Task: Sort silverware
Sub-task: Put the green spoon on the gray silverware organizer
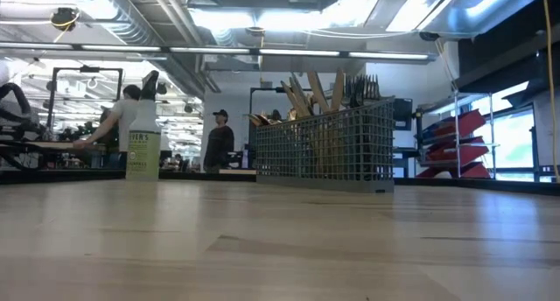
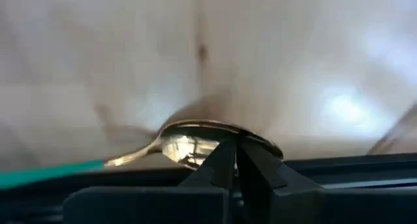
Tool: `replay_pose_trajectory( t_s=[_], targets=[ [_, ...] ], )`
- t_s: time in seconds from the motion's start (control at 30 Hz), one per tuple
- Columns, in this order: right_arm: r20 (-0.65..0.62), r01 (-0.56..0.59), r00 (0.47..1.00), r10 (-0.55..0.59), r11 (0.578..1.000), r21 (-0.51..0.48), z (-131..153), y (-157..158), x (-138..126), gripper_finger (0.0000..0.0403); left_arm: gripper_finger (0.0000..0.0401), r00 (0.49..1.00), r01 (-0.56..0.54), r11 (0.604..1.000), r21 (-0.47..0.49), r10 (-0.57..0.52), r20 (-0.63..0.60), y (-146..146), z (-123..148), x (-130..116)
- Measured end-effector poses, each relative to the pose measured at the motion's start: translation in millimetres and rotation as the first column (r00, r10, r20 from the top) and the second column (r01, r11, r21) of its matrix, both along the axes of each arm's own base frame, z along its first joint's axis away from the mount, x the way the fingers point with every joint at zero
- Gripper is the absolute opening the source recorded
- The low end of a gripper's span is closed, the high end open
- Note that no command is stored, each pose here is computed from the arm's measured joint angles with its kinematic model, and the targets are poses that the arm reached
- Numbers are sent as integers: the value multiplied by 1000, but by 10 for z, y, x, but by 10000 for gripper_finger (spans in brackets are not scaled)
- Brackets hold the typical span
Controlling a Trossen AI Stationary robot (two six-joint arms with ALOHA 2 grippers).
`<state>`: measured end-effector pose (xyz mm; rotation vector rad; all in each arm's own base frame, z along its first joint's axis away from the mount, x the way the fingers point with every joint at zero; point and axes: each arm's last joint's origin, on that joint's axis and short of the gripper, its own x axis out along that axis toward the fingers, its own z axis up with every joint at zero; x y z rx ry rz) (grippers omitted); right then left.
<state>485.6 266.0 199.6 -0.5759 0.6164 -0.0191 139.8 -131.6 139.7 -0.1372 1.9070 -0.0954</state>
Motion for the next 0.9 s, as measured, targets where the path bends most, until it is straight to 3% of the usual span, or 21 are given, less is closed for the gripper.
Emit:
replay_pose_trajectory(
  t_s=[0.2, 0.4, 0.63, 0.8, 0.9],
  targets=[
    [-35, -24, 999, 22, 997, -68, -5, 24, -41, 232, 0, 990, -32, 991, -130, 49, 129, -174, -11, 106],
    [-57, -40, 998, 32, 987, -156, 176, 110, -131, 232, 0, 949, -46, 960, -278, 128, 287, -386, 27, 230],
    [-39, -62, 998, 53, 966, -249, 520, 206, -349, 232, 0, 843, -27, 946, -322, 195, 502, -476, 94, 397],
    [-16, -95, 995, 94, 961, -258, 769, 267, -494, 232, 0, 761, -41, 962, -271, 206, 615, -371, 113, 551],
    [-19, -173, 985, 173, 961, -216, 828, 297, -505, 232, 0, 695, 23, 955, -295, 197, 692, -368, 241, 686]
  ],
)
